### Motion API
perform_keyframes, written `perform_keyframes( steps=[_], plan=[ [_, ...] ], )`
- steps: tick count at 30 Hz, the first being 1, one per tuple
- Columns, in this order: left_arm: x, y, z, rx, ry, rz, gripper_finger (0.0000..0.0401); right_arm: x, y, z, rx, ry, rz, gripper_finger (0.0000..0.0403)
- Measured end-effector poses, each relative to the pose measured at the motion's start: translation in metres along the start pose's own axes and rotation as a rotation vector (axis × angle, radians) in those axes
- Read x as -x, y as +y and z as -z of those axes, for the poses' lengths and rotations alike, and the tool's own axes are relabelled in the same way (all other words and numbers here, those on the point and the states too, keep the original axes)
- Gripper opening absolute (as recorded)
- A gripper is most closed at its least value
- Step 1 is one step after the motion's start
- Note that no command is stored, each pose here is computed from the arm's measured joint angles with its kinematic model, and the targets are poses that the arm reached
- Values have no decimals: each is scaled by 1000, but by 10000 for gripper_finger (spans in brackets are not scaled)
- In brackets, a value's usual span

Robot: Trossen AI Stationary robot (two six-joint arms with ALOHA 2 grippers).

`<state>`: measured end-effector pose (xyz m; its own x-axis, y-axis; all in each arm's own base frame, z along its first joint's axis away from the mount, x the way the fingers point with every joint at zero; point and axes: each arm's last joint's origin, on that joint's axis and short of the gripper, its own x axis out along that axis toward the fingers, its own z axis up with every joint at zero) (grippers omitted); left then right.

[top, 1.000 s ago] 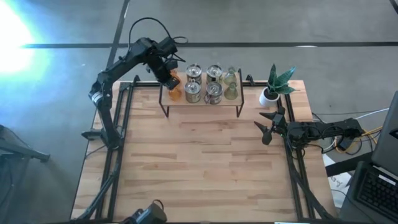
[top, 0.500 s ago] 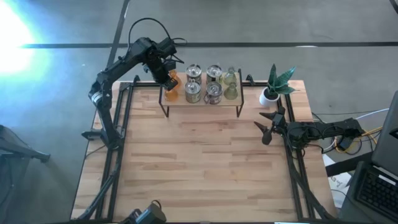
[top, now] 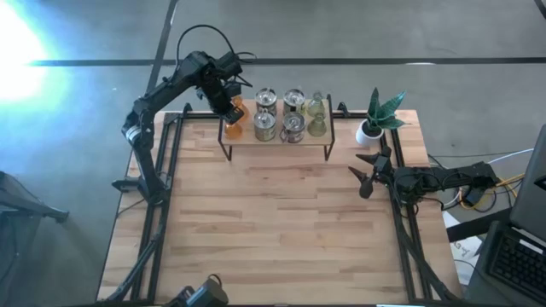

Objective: Pick & Place candle stick holders
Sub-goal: Align the orange candle holder with the other orange candle holder on the shelf

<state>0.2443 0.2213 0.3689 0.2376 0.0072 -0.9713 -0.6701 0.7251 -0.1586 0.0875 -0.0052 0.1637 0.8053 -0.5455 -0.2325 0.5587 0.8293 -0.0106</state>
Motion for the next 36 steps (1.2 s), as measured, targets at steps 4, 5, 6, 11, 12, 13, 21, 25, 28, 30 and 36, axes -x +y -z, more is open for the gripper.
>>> perform_keyframes(
  steps=[4, 5, 6, 11, 12, 13, 21, 25, 28, 30, 36],
  plan=[
    [0, 0, -1, -1, -6, 6, 57, 0, 0, 0, 0, 0, 0, 251],
    [0, 0, -1, -1, -9, 7, 57, 0, 0, 0, 1, 0, 0, 251],
    [0, 0, -1, 0, -13, 8, 57, 0, 0, 0, 0, 0, 0, 251],
    [-1, -1, -4, 1, -33, 38, 57, 0, 0, 0, 0, 0, 0, 251],
    [-1, -1, -4, 1, -34, 40, 57, 0, 0, 0, 0, 0, 0, 251],
    [-1, -1, -4, 0, -37, 40, 57, 0, 0, 0, 0, 0, 0, 251],
    [-1, -1, -5, 2, -42, 43, 58, 0, 0, 0, 0, 0, 0, 251],
    [-1, -1, -5, -4, -45, 44, 58, 0, 0, 0, 0, 0, 0, 251],
    [0, -1, -6, -9, -53, 46, 58, 0, 0, 0, 0, 0, 0, 251],
    [0, -1, -7, -17, -62, 58, 60, 0, 0, 0, 0, 0, 0, 251],
    [0, -1, -8, -28, -75, 68, 98, 0, 0, 0, 0, 0, 0, 251]
  ],
)
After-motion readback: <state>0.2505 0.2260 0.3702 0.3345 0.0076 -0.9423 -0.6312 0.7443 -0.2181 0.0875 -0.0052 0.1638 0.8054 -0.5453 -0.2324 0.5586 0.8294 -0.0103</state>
